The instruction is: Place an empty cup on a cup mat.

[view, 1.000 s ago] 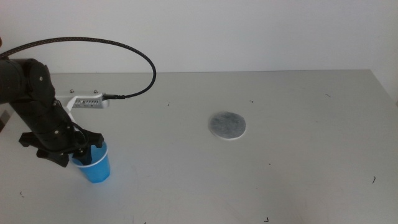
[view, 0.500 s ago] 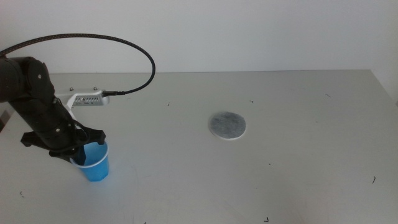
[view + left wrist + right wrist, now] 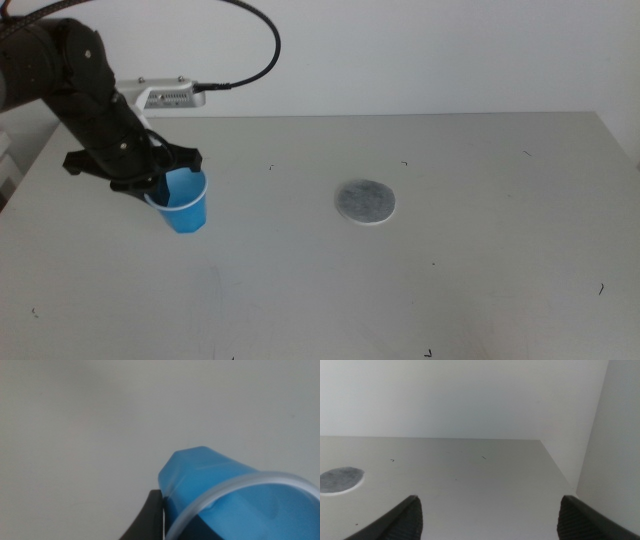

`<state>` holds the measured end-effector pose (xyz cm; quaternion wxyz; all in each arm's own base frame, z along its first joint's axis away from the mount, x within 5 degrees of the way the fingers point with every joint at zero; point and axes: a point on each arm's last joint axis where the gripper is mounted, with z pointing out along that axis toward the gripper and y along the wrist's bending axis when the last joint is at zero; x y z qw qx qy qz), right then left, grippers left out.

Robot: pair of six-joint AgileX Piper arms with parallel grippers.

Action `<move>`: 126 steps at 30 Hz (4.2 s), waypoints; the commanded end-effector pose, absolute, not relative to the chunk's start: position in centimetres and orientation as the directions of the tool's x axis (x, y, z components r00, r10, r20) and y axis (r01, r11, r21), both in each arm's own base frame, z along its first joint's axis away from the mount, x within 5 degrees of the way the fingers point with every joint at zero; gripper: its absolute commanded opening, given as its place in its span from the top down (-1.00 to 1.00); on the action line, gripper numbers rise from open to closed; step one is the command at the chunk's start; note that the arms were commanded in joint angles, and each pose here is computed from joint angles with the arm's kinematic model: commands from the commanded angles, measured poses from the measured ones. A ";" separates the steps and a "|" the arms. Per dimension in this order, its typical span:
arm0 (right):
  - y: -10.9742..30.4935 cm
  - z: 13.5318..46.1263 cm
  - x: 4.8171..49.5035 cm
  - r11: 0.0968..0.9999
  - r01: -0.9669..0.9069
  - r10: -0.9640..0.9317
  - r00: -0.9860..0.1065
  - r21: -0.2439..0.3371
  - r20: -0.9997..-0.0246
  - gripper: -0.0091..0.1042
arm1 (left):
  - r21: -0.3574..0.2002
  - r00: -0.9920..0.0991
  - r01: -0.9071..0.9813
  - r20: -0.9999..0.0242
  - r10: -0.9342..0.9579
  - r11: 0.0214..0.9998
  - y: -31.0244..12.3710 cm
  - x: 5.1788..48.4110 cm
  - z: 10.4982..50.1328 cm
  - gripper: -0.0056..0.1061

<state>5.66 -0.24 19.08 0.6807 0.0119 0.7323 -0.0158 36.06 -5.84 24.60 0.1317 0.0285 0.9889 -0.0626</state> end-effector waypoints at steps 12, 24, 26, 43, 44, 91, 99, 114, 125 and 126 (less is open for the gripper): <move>-0.2 20.2 5.4 0.999 0.039 -0.027 0.035 -0.026 -0.999 -0.82 | -0.124 -0.937 0.207 -0.310 0.160 0.970 -14.9 39.9 30.2 0.90; -0.2 20.2 5.4 0.999 0.039 -0.027 0.035 -0.026 -0.999 -0.82 | -0.167 -0.909 0.296 -0.351 0.224 0.940 -22.6 42.2 28.7 0.90; -0.2 20.2 5.4 0.999 0.039 -0.027 0.035 -0.026 -0.999 -0.82 | -0.170 -0.901 0.317 -0.362 0.241 0.933 -23.8 42.4 28.5 0.90; -0.2 20.2 5.4 0.999 0.039 -0.027 0.035 -0.026 -0.999 -0.82 | -0.215 -0.887 0.327 -0.407 0.220 0.920 -28.0 44.8 24.9 0.90; -0.2 20.2 5.4 0.999 0.039 -0.027 0.035 -0.026 -0.999 -0.82 | -0.215 -0.888 0.327 -0.404 0.221 0.920 -28.0 44.8 24.7 0.90; -0.2 20.2 5.4 0.999 0.039 -0.027 0.035 -0.026 -0.999 -0.82 | -0.280 -0.693 0.484 -0.701 0.168 0.829 -24.2 37.9 42.9 -0.94; -0.2 20.2 5.4 0.999 0.039 -0.027 0.035 -0.026 -0.999 -0.82 | -0.239 -0.613 0.508 -0.775 0.152 0.827 -21.5 33.9 48.1 -0.96; -0.2 20.2 5.4 0.999 0.039 -0.027 0.035 -0.026 -0.999 -0.82 | 0.036 -0.296 0.400 -0.941 0.166 0.916 -11.6 22.1 51.4 -0.98; -0.2 20.2 5.4 0.999 0.039 -0.027 0.035 -0.026 -0.999 -0.82 | 0.088 -0.234 0.294 -0.959 0.161 0.952 -6.1 17.4 43.8 -0.98; -0.2 20.2 5.4 0.999 0.039 -0.027 0.035 -0.026 -0.999 -0.82 | 0.090 -0.234 0.279 -0.959 0.159 0.956 -5.6 17.1 42.8 -0.98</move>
